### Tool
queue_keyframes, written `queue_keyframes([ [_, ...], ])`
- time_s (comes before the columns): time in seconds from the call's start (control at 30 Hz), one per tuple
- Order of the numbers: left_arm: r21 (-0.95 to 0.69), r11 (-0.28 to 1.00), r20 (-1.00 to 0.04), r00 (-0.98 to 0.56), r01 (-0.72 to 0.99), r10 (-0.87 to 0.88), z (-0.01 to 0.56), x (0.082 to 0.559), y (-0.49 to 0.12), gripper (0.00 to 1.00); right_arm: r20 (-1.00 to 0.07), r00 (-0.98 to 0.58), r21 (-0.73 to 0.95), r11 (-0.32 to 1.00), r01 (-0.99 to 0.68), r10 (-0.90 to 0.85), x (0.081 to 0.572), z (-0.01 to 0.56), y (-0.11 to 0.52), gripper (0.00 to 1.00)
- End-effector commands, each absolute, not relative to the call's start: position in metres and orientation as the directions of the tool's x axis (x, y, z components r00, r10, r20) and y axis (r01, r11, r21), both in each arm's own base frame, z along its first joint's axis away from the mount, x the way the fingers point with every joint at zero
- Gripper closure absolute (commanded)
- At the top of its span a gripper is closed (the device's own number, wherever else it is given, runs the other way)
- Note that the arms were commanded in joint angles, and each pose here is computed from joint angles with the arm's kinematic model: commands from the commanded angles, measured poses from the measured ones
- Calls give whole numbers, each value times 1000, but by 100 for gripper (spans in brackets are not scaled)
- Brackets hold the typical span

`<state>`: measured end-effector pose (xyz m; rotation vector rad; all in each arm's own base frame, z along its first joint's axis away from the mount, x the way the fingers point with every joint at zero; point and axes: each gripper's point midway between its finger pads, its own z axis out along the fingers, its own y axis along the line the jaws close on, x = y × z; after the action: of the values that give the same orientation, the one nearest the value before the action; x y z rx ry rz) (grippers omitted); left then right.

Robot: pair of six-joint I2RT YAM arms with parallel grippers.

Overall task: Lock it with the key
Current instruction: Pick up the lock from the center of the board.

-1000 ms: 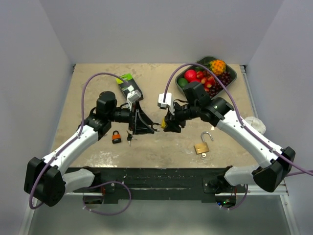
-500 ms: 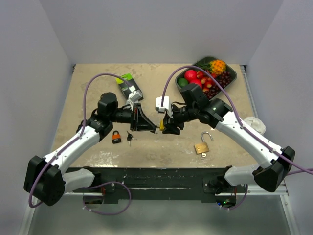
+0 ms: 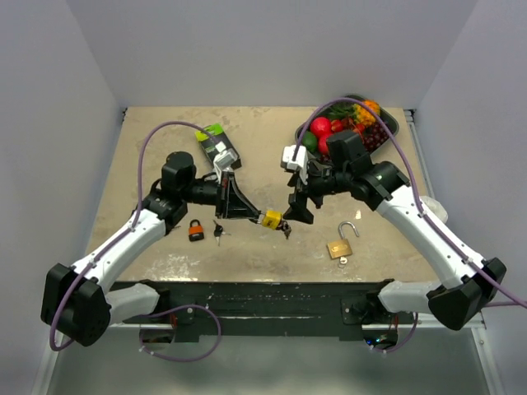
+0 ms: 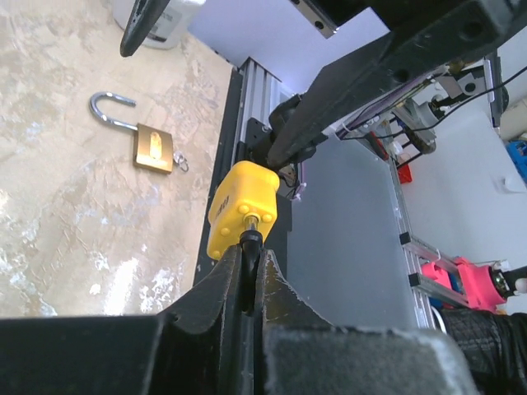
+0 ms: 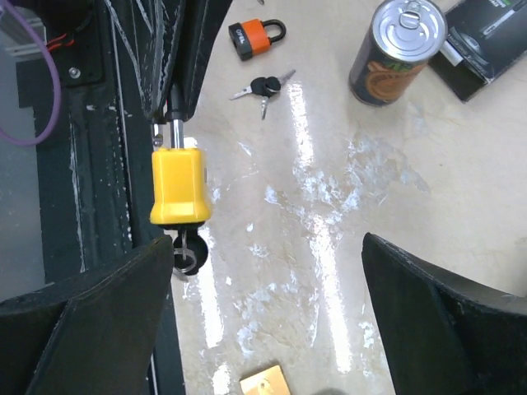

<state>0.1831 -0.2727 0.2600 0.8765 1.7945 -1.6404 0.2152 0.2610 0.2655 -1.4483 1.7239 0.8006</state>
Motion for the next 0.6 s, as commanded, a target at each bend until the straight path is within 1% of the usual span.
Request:
queue_keyframes([
  [0.0, -541, -48, -841, -538, 840, 61, 309, 177, -270, 100, -892, -69, 5, 143, -990, -446, 202, 290, 260, 1],
  [0.07, -515, -45, -857, -513, 856, 39, 317, 178, -270, 100, -910, -75, 31, 114, -993, -407, 194, 291, 265, 1],
  [0.13, -498, -35, -867, -498, 866, 26, 320, 180, -270, 100, -925, -48, 16, 87, -996, -376, 190, 296, 267, 1],
  [0.27, -467, -33, -884, -467, 884, 7, 327, 180, -270, 100, -932, -33, 45, -25, -999, -360, 174, 291, 273, 1],
  [0.4, -446, -20, -895, -446, 895, -11, 331, 182, -269, 100, -940, -39, 63, -59, -996, -340, 171, 293, 281, 5],
  [0.5, -435, -11, -900, -435, 900, -31, 335, 182, -269, 100, -941, -45, 69, -62, -996, -335, 171, 293, 288, 14],
  [0.53, -434, -9, -900, -434, 901, -37, 335, 182, -269, 100, -941, -53, 77, -60, -995, -335, 171, 291, 290, 21],
  [0.57, -426, -9, -903, -426, 905, -46, 338, 182, -268, 100, -941, -55, 81, -63, -995, -335, 171, 291, 292, 25],
])
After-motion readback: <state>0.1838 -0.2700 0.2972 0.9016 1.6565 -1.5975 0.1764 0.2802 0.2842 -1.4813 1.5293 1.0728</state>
